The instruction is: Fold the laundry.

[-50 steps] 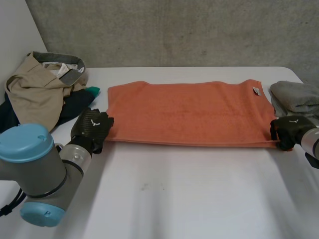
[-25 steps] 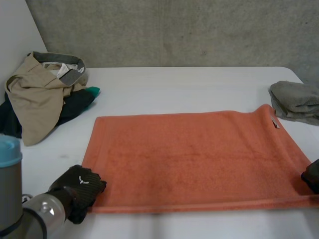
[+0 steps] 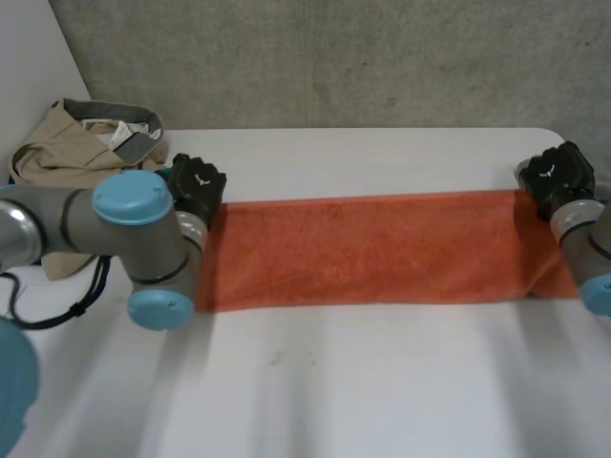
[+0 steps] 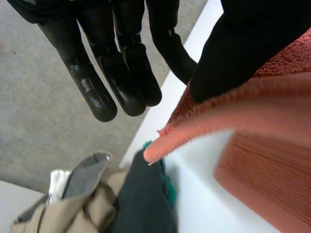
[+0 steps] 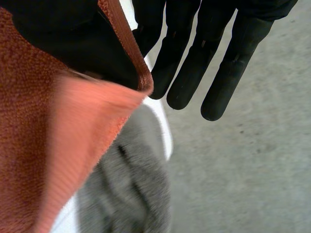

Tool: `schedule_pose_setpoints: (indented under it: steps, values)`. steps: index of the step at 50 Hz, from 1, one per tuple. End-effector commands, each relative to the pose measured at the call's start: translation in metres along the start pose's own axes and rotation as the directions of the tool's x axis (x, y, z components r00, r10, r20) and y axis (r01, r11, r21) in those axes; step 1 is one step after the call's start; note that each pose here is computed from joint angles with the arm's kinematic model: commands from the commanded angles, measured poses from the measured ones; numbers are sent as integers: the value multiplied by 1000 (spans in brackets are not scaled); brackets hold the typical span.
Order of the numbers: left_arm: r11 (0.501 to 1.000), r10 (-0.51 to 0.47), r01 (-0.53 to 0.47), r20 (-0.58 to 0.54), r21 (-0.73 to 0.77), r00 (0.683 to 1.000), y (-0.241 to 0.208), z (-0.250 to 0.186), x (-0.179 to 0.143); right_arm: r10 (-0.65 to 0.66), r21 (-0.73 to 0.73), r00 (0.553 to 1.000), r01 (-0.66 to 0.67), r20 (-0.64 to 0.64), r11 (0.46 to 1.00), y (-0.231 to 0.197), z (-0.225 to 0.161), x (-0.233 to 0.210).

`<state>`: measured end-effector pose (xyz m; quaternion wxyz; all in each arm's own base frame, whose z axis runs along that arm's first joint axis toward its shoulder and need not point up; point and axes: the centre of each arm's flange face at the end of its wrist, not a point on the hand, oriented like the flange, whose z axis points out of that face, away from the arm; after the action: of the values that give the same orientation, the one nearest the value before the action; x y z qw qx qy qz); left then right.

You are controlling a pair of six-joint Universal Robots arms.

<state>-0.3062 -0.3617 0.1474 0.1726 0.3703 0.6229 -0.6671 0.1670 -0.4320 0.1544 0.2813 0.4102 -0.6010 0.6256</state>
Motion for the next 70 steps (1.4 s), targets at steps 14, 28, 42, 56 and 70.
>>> schedule_pose_setpoints:
  steps: [14,28,42,56,70]
  values:
    - [884,-199,-24,423,466,884,-132,42,-126,311,540,791,30,-528,841,-116,35,157]
    - [777,-439,193,296,599,849,-149,-3,-161,436,530,819,-198,-373,825,-120,10,160]
    - [946,-285,264,95,188,954,-10,-21,-52,355,198,929,-369,107,908,-42,5,-1]
    - [968,-200,172,-150,-181,968,28,-130,-28,179,-139,900,-134,396,981,-22,-88,-11]
    - [922,-80,-84,-398,-377,914,30,-221,-38,91,-338,821,129,563,932,-1,-169,27]
